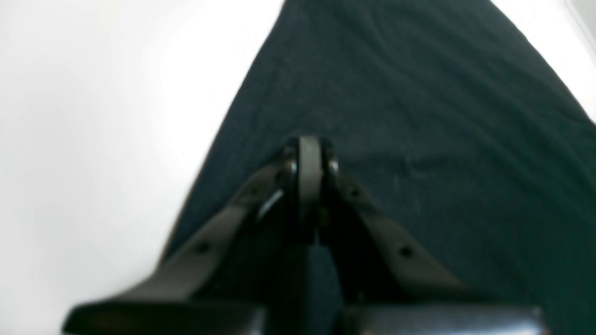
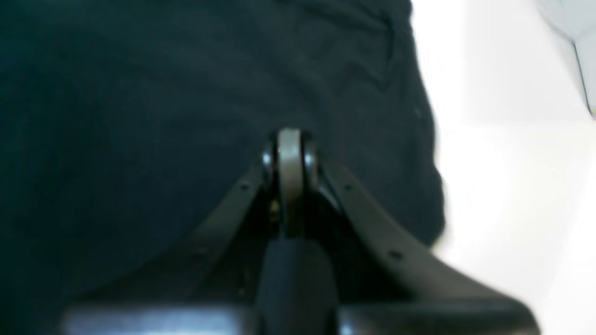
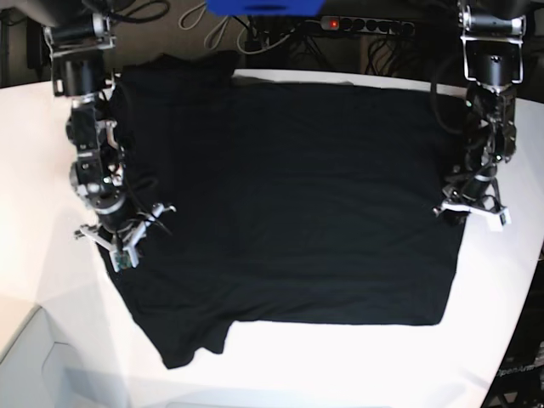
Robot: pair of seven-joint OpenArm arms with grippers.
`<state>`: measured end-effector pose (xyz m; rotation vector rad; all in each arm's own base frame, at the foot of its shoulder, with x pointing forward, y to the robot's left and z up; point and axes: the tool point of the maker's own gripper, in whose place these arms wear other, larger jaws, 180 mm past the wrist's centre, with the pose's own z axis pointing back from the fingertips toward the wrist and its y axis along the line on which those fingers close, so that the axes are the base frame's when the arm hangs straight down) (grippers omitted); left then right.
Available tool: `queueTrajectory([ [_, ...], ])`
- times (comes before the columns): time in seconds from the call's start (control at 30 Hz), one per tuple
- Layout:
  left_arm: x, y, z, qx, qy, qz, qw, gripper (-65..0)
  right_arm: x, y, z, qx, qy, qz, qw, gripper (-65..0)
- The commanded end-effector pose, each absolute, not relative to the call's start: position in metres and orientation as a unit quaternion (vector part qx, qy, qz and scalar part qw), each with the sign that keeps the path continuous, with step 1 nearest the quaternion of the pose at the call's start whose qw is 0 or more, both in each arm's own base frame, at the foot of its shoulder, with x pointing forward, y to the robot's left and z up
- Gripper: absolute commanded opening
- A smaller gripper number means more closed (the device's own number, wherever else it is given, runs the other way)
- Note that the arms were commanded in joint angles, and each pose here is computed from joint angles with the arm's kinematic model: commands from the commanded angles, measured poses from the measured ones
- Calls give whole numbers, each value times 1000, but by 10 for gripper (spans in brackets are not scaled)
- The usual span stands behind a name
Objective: Layout the t-shirt on the table in an organized manner, then fold the t-shirt properly
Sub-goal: 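Hold the shirt with both grippers and spread it flat, then release the shirt and move both grippers to the collar-side corners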
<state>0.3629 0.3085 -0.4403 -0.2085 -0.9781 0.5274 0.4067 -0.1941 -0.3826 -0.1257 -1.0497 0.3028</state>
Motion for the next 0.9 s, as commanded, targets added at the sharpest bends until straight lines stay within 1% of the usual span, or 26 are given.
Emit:
queueTrajectory([
  [0.0, 349, 324, -457, -65, -422, 257, 867, -649, 407, -192, -369, -59, -515, 137, 844, -650],
  [0.17, 367, 329, -449, -66, -429, 268, 860, -649, 354, -178, -399, -39, -479, 117, 869, -650],
  [0.27, 373, 329, -444, -68, -435, 267, 857, -649, 336, -170, -416, -27, -461, 112, 880, -650],
  [0.37, 378, 331, -439, -68, -442, 268, 854, -649, 328, -173, -437, -25, -436, 107, 893, -650],
  [0.5, 378, 339, -436, -61, -443, 268, 853, -649, 338, -182, -457, -27, -410, 97, 906, -650],
  [0.63, 379, 341, -434, -60, -445, 268, 852, -649, 355, -188, -464, -28, -400, 88, 912, -650],
  [0.87, 402, 337, -415, -70, -466, 265, 841, -649, 382, -190, -451, -30, -413, 84, 906, -650],
])
